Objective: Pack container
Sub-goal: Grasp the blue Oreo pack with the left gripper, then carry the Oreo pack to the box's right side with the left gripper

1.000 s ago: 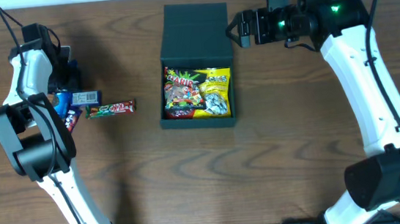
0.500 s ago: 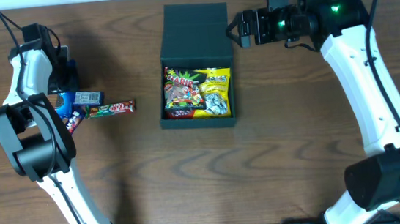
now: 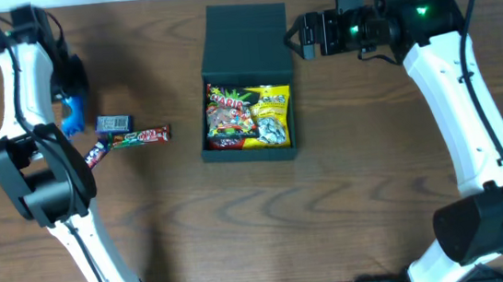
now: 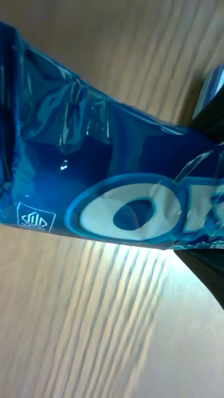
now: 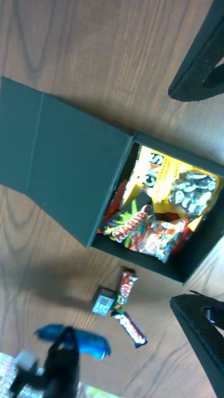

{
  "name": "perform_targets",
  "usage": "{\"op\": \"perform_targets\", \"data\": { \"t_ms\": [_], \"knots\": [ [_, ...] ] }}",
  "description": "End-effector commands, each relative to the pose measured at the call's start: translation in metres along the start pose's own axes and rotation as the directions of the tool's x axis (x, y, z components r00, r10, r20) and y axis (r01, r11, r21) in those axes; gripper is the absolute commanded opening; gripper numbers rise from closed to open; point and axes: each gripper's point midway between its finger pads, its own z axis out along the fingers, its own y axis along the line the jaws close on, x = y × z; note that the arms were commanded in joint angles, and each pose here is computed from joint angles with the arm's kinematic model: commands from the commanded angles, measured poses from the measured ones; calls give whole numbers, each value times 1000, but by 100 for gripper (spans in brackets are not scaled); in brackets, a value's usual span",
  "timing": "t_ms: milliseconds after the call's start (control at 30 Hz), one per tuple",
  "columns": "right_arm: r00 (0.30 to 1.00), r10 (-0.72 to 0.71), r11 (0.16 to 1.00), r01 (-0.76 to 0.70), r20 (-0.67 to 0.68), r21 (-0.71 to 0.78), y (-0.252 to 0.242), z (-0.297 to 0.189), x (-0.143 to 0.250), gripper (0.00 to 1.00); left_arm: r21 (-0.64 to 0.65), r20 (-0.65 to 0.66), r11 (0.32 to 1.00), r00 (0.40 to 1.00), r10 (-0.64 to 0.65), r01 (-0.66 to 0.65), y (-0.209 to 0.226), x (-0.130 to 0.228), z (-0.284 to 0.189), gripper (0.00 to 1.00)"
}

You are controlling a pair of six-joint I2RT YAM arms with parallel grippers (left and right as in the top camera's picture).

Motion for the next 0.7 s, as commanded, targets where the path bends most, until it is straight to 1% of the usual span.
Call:
{"op": "perform_targets", "data": {
  "t_ms": [0,133,267,400,467,567,667],
  "knots": [
    [999,10,1000,-11,35,3,-2,-13,-9,97,-16,88,1000,996,-10,12,-10,-26,-40,33],
    [993,32,999,-36,111,33,-18,-46,-20,96,8,136,999,990,31,-32,-50,-32,-82,32],
    [972,55,994,-76,230,84,-38,-103,-32,96,72,154,995,987,52,-64,-122,-21,-109,32],
    [949,85,980,-135,304,146,-57,-151,-27,96,163,82,980,991,102,-114,-205,20,-118,31],
    [941,104,966,-172,323,192,-67,-169,-20,97,205,53,968,989,139,-147,-240,41,-124,30],
    [931,124,940,-221,342,261,-80,-191,-8,98,226,35,953,979,201,-204,-283,71,-132,24],
    [930,118,930,-227,348,289,-85,-204,0,99,236,17,941,970,244,-241,-315,99,-138,18]
  ]
}}
